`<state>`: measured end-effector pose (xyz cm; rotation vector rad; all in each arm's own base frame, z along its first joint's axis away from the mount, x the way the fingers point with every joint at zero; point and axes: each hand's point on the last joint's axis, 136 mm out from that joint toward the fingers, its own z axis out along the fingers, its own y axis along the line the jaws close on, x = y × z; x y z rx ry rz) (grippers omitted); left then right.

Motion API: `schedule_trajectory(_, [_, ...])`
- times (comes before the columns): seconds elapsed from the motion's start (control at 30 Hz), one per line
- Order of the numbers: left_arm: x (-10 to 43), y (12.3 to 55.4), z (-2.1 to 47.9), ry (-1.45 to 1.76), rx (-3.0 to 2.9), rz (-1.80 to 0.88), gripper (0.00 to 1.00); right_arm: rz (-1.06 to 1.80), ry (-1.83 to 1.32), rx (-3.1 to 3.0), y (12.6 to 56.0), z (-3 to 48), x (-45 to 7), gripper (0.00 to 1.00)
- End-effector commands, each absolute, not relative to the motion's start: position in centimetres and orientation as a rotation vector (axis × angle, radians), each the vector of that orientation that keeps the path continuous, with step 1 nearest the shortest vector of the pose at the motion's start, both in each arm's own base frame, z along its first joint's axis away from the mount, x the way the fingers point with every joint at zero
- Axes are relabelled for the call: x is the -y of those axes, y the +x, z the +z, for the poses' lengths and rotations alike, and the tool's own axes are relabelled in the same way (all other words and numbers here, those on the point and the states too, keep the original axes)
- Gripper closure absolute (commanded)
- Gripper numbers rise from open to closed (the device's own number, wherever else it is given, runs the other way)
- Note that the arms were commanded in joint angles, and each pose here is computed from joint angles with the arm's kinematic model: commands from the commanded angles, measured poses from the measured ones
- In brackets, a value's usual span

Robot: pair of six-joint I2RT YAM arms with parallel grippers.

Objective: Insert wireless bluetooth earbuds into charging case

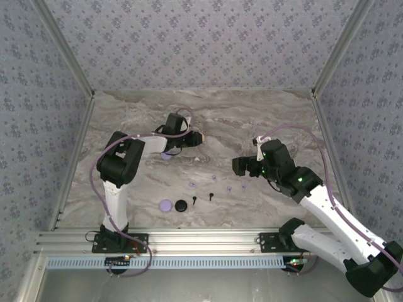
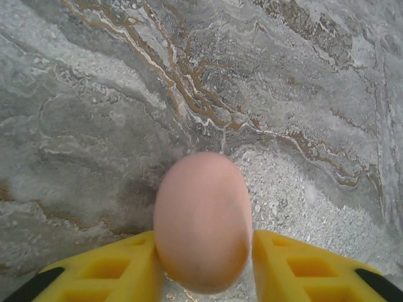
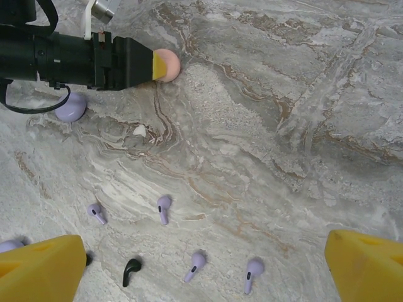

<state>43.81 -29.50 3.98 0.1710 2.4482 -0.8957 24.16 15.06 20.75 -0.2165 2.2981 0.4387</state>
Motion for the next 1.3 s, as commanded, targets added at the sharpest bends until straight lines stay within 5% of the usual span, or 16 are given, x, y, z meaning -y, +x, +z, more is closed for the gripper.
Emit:
schedule_trajectory(0.0, [28.0,43.4,5.6,0.178,-2.451,-0.847,0.53,0.46,-0.218,-2.315,24.1,21.0,-15.3,0.0])
schedule_trajectory(0.47, [21.3,36.2,16.6,0.123,-2.199,-0.748,0.32,0.436,-0.641,-2.328,21.0,18.8,-20.4,0.0])
schedule_trajectory(0.77, [15.9,31.6,18.5,-0.074,-2.101,-0.682,0.1,0.357,-1.182,-2.172,17.8,15.5,-28.2,0.0])
schedule_trajectory(1.27, [10.0,29.1,18.8,-0.245,-2.05,-0.564,0.01,0.201,-1.275,-2.398,15.1,8.4,-38.2,0.07])
